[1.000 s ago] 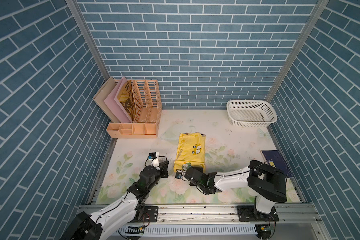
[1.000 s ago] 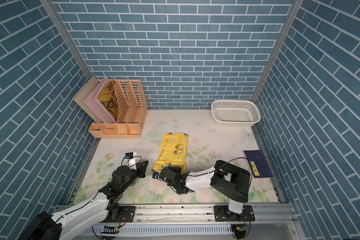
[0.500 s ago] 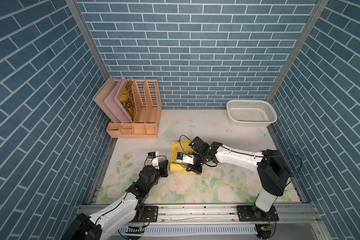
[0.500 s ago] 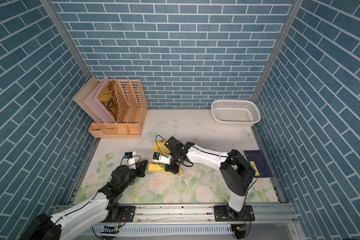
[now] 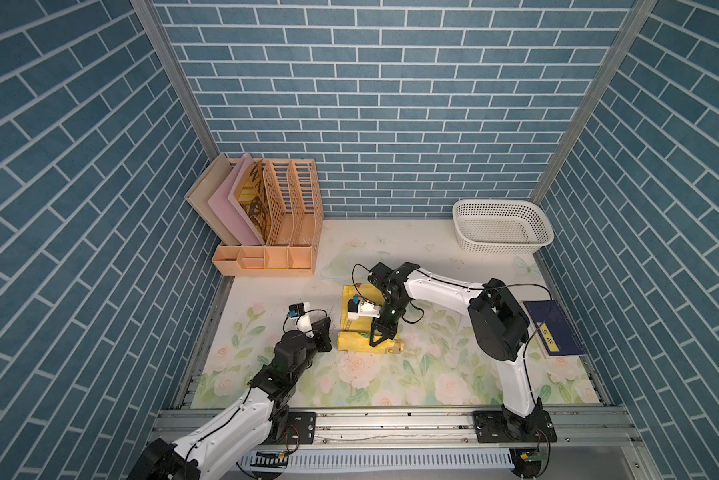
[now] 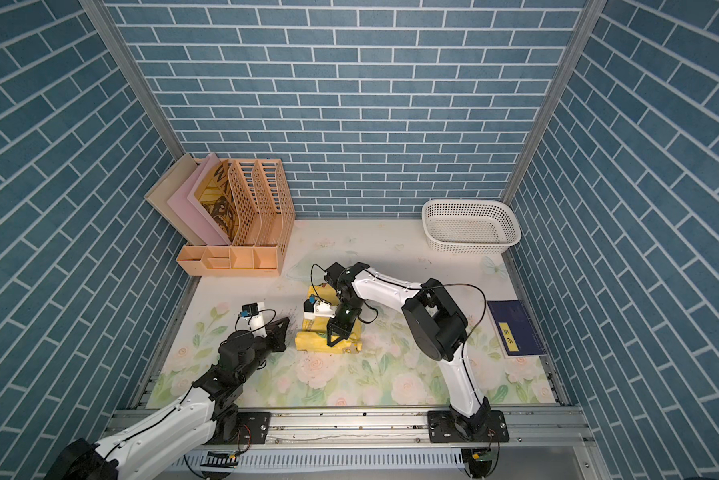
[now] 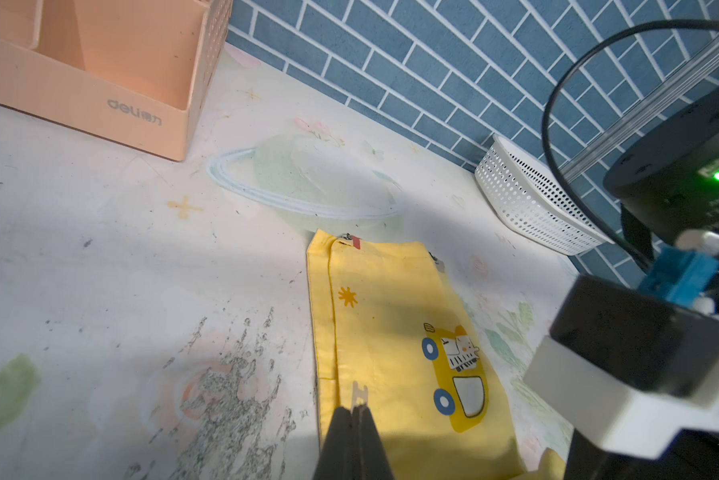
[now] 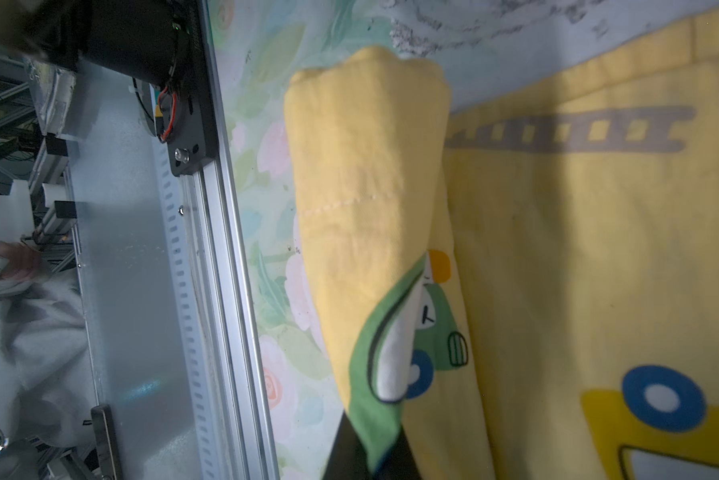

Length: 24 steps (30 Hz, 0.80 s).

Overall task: Roll up the pillowcase
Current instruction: Roll the pillowcase at the center of the board.

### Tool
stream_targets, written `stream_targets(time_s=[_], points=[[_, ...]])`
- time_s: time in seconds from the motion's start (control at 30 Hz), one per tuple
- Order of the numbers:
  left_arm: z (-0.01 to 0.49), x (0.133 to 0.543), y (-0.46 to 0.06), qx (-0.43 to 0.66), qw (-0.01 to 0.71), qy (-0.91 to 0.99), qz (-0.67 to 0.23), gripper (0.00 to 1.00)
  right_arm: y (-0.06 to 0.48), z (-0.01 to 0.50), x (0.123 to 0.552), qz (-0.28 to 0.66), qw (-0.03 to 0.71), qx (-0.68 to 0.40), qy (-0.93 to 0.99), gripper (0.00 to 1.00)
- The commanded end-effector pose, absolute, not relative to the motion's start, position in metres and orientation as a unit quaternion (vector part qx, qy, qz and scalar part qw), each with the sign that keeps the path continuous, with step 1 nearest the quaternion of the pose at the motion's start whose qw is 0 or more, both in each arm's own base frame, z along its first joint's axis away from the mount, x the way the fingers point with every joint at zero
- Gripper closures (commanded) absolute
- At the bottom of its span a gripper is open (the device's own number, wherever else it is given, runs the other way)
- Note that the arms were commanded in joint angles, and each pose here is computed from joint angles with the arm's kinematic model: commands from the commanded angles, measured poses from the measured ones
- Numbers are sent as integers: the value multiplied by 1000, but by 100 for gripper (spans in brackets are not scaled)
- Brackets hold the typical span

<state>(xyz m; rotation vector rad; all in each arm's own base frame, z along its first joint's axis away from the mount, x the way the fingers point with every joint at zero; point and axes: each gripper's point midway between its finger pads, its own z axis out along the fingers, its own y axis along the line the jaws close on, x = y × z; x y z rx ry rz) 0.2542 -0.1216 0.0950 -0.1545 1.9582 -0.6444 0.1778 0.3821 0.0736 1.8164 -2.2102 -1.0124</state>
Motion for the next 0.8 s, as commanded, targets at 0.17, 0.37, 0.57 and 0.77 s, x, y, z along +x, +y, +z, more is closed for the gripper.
stream_targets(time_s=[0.17, 0.37, 0.57, 0.77], points=[[95, 254, -131, -38, 503, 817, -280, 100, 384, 68, 207, -351, 102, 586, -724, 86], [97, 250, -131, -30, 506, 814, -282, 100, 388, 60, 229, -338, 80, 590, -729, 48], [110, 247, -131, -18, 521, 804, -286, 100, 387, 69, 260, -308, 29, 586, -749, 36], [127, 243, -156, 41, 519, 790, -322, 100, 396, 101, 297, -265, -77, 595, -755, 28]])
